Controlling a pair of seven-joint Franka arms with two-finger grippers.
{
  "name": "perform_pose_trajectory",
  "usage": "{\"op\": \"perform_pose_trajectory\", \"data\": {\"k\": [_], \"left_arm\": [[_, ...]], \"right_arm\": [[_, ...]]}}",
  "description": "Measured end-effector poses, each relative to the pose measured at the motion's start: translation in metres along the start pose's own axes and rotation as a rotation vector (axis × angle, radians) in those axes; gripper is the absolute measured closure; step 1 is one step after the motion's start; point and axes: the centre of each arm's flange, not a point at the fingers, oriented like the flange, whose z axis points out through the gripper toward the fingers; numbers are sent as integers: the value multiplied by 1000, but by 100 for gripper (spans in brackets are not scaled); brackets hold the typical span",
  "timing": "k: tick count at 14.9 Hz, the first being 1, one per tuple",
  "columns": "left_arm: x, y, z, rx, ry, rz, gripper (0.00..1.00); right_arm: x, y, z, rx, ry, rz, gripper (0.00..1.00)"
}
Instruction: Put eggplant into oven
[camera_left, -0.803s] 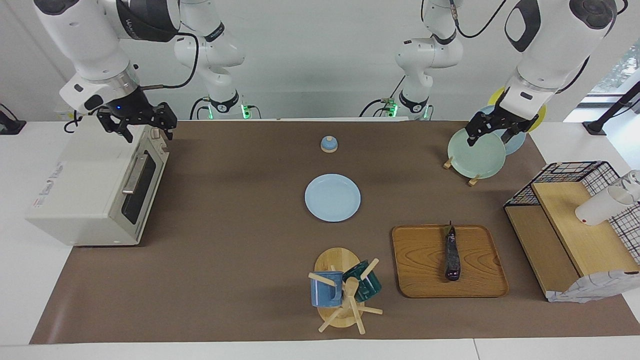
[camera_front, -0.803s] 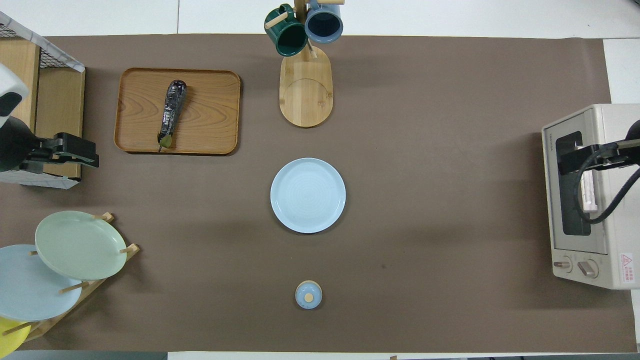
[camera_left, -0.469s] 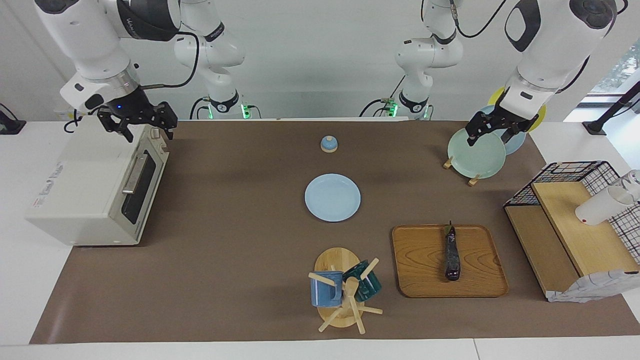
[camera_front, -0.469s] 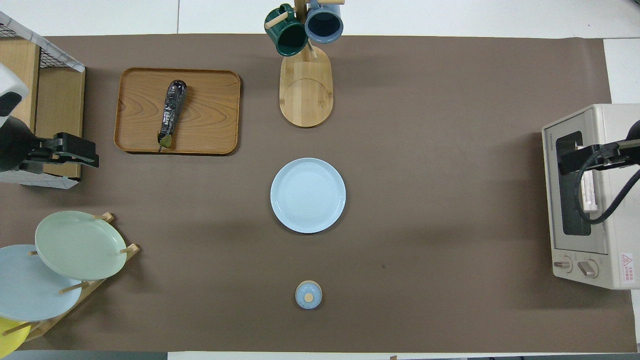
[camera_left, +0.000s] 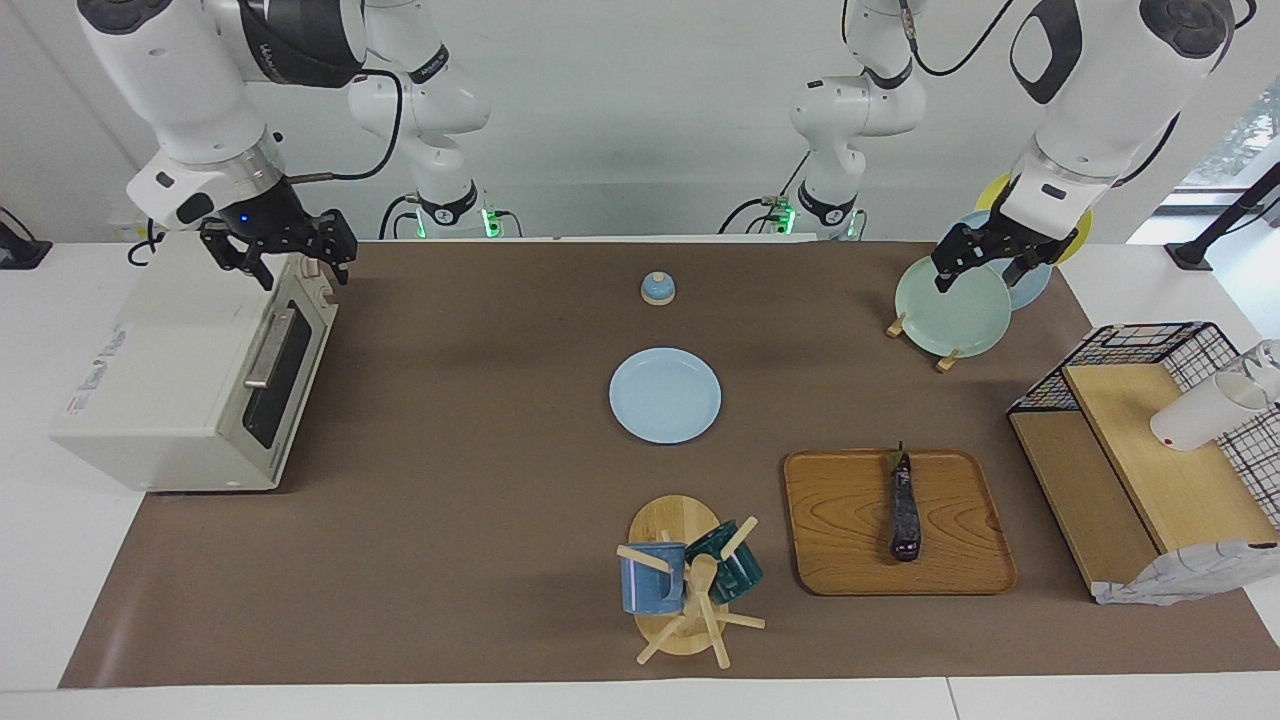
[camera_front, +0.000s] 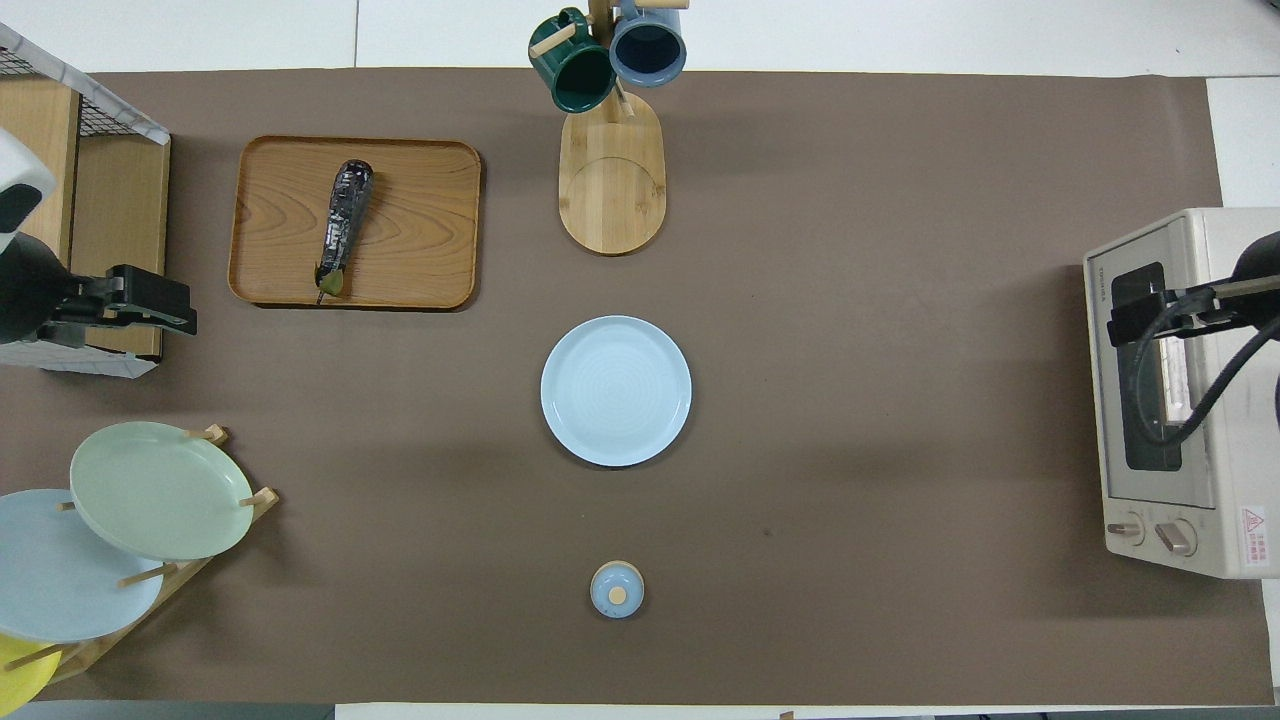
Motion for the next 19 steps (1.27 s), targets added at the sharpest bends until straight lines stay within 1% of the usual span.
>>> {"op": "perform_pose_trajectory", "data": {"k": [2,3,4,6,7,8,12,16,19], "left_arm": [[3,0,1,-2,20,0,0],[5,1,3,-4,34,2,0],[7,3,7,-5,45,7,0],[19,6,25,-7,55,40,0],[28,7,39,-8,54,68,0],[40,8,57,-9,52,99,0],[90,10,147,-17,45,190,0],[122,14,221,-26,63,211,0],[138,24,259,-32,76,225,0]], "right_arm": [[-1,5,15,-2,11,8,45],[-1,11,23,-16,9,14,56],[-2,18,32,-48,1,22,68],[-1,30,53,-106,-23,49,87],[1,35,63,-118,-37,60,97],[2,41,73,-126,-47,70,99],[-3,59,98,-142,-90,90,99],[-6,59,112,-144,-101,83,99],[-10,65,116,-142,-113,66,99]]}}
